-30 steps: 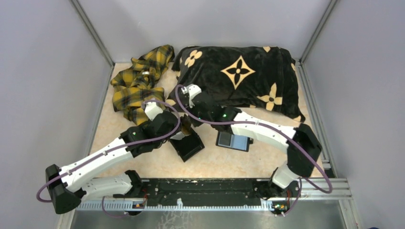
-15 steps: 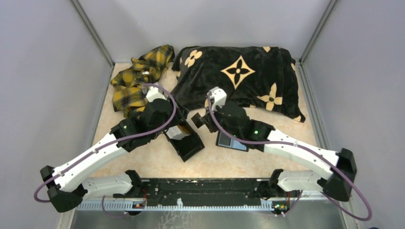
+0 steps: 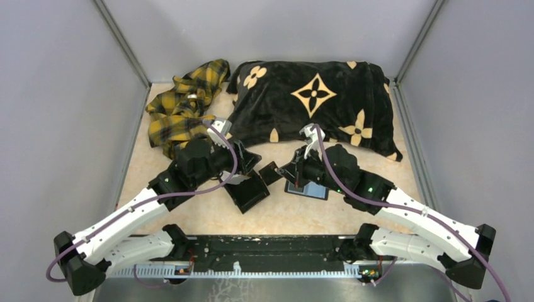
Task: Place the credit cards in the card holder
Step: Pick up the credit card from the storage box.
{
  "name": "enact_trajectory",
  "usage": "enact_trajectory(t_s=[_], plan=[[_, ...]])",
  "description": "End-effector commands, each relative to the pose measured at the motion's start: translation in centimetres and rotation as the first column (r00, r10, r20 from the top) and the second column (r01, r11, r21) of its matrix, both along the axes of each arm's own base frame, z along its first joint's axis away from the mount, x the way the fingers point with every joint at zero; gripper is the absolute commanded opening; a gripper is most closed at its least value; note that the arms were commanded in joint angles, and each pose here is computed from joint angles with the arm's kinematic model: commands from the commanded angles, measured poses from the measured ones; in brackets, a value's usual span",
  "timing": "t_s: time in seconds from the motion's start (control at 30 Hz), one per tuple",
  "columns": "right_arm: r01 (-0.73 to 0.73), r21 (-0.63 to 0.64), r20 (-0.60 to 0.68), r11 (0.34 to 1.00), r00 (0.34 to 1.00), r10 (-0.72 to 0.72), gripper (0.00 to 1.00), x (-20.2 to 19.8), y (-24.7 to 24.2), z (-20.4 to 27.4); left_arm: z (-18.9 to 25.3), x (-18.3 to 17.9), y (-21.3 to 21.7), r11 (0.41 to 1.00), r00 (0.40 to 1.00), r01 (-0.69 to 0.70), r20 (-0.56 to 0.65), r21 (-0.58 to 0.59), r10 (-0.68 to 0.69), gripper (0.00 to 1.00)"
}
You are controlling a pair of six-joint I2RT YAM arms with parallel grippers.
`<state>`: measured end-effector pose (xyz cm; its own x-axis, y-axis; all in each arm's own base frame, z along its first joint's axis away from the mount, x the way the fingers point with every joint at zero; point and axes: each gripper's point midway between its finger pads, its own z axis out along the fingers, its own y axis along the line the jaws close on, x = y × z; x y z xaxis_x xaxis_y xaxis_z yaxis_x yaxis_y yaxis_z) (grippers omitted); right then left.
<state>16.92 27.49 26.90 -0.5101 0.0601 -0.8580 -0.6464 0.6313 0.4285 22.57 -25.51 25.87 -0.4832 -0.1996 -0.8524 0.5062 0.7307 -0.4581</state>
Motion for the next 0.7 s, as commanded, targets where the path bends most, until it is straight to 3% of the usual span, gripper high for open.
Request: enact_trajectory(t_s=[0.0, 0.27, 0.67], plan=[[-0.072, 0.087, -0.087, 0.994, 0.993, 0.079, 0.0, -1.7, -0.7, 0.4, 1.8, -1.8, -2.6, 0.964, 0.954, 0.265, 0.139, 0.008, -0.264, 0.67], [-0.143, 0.147, -0.147, 0.979, 0.975, 0.164, 0.0, -2.3, -1.1, 0.3, 0.2, -3.6, -3.1, 0.882, 0.874, 0.472, 0.133, 0.004, -0.468, 0.67], [-0.214, 0.207, -0.2, 0.955, 0.946, 0.255, 0.0, -2.6, 0.2, -0.5, -1.8, -5.1, -4.1, 0.776, 0.775, 0.631, 0.067, -0.024, -0.628, 0.65]])
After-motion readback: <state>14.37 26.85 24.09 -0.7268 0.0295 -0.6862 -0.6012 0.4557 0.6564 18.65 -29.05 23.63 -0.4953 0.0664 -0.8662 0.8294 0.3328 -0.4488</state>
